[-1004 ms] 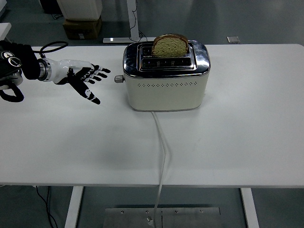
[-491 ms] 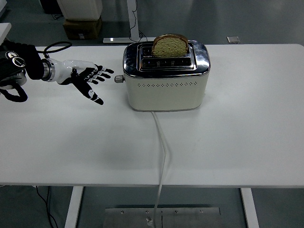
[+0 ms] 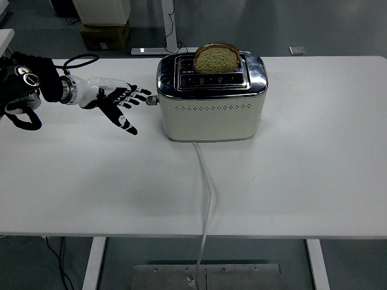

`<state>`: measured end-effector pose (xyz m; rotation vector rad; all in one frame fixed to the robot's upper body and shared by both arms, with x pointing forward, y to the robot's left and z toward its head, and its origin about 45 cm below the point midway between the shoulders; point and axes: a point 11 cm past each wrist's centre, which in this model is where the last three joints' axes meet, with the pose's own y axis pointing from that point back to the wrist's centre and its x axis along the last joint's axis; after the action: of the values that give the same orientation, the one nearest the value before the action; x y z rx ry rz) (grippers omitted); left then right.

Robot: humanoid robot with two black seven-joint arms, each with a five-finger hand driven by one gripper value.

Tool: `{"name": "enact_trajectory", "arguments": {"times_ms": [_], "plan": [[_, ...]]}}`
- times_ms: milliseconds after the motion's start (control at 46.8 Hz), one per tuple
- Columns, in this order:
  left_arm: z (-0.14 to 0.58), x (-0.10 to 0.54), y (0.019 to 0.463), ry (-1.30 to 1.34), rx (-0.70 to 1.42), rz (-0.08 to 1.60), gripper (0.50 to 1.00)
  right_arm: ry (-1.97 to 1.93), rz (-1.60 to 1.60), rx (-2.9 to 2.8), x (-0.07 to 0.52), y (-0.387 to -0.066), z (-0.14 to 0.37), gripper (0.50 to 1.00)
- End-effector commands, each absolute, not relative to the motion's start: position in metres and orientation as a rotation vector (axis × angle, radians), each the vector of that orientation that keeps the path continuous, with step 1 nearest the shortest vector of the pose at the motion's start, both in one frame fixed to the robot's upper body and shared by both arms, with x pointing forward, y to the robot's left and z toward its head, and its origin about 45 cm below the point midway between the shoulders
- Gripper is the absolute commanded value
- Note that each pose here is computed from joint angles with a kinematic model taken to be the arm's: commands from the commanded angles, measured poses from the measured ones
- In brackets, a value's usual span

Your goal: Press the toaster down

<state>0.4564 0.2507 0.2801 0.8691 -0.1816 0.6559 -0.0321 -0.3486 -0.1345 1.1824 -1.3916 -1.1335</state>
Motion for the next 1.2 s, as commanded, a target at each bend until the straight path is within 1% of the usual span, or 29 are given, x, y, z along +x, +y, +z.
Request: {"name": "enact_trajectory", "arguments": {"times_ms": [0,1175], "plan": [[0.279,0.456,0.251,-0.179,0.870,0.655,1.000,-1.392,-1.134,1.182,-0.032,-0.349,-0.134,1.000],[0.258,0.450,0.247,-0.149,0.878,0.647,1.000,-1.393,-1.134,1.182,-0.032,-0.349,-0.134,1.000]]}}
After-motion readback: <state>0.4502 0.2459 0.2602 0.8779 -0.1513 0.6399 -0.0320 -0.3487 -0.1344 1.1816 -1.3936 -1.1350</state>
